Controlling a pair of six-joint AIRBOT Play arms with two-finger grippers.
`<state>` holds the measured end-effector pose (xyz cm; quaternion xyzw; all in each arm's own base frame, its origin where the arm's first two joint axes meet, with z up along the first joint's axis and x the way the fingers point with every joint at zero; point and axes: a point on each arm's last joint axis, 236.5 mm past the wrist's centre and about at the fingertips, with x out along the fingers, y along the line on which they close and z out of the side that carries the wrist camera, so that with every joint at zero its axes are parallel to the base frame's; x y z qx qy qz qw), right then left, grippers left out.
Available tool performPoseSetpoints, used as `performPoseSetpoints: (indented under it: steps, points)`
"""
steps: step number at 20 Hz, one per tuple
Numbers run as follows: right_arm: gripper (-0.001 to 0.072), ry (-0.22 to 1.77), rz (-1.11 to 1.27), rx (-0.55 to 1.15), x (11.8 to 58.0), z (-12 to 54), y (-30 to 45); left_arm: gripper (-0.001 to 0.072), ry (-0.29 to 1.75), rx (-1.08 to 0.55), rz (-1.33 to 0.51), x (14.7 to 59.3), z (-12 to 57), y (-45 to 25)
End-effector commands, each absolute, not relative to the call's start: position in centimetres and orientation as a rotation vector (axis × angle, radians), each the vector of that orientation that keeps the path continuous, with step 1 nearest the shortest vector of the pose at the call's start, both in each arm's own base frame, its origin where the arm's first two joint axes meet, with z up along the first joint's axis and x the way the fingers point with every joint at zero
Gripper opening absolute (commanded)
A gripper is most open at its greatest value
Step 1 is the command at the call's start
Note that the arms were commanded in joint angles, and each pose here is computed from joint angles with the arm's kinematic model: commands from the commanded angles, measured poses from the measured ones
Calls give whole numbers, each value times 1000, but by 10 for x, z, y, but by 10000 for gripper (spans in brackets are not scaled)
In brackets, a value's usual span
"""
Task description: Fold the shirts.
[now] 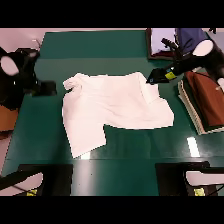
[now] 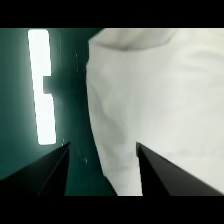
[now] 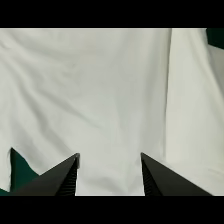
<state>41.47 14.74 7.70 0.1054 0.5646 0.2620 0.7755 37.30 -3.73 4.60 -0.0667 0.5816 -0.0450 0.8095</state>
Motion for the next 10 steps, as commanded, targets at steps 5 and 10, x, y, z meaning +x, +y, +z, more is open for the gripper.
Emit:
performPoseSetpoints:
  steps: [5, 10]
  points:
    - [472, 1165, 574, 308, 367, 90, 135, 501, 1406, -329, -100, 277, -50, -60]
    - [471, 1141, 580, 298, 358, 100, 136, 502, 1327, -428, -77, 289, -63, -68]
